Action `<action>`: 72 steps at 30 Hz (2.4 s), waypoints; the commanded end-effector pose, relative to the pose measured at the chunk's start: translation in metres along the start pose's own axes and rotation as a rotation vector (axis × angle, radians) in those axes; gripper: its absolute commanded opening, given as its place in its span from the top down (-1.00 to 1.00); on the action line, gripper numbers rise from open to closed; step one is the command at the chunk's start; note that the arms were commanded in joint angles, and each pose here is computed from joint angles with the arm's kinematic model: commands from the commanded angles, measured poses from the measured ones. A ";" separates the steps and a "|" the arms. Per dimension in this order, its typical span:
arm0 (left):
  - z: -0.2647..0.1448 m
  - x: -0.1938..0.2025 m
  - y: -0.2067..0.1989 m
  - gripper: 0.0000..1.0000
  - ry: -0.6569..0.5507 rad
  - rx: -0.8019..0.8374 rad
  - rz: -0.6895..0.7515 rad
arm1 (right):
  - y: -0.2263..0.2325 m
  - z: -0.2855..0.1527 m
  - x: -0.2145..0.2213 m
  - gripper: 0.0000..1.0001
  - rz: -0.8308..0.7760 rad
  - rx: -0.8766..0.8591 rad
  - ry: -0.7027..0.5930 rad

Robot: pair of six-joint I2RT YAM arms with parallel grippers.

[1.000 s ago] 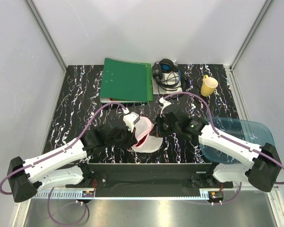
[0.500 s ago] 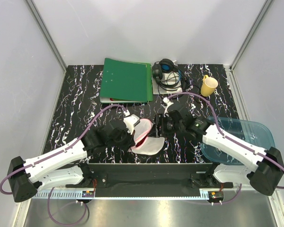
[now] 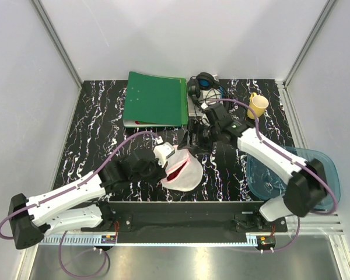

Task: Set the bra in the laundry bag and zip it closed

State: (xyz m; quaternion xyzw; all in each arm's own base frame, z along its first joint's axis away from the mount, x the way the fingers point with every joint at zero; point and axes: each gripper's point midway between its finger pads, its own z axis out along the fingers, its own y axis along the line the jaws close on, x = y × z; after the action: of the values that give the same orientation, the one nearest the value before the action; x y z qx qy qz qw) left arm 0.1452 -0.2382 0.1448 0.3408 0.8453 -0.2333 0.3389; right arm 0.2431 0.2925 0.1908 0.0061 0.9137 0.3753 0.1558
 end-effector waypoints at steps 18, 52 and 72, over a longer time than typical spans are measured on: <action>-0.022 -0.065 -0.055 -0.64 -0.111 0.262 0.199 | 0.001 0.000 0.019 0.73 -0.044 -0.046 0.123; -0.022 -0.105 -0.012 -0.36 -0.288 -0.324 0.212 | -0.010 -0.022 0.002 1.00 0.491 -0.052 -0.198; 0.004 -0.141 -0.073 -0.20 -0.311 0.191 -0.536 | -0.005 -0.034 -0.023 0.99 0.651 -0.054 -0.402</action>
State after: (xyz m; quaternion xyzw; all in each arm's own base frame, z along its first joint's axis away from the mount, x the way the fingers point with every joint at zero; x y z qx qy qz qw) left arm 0.1627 -0.3297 0.2371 0.1489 0.8272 -0.3896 0.3766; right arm 0.2447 0.2613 0.1863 0.3483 0.8347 0.3920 0.1683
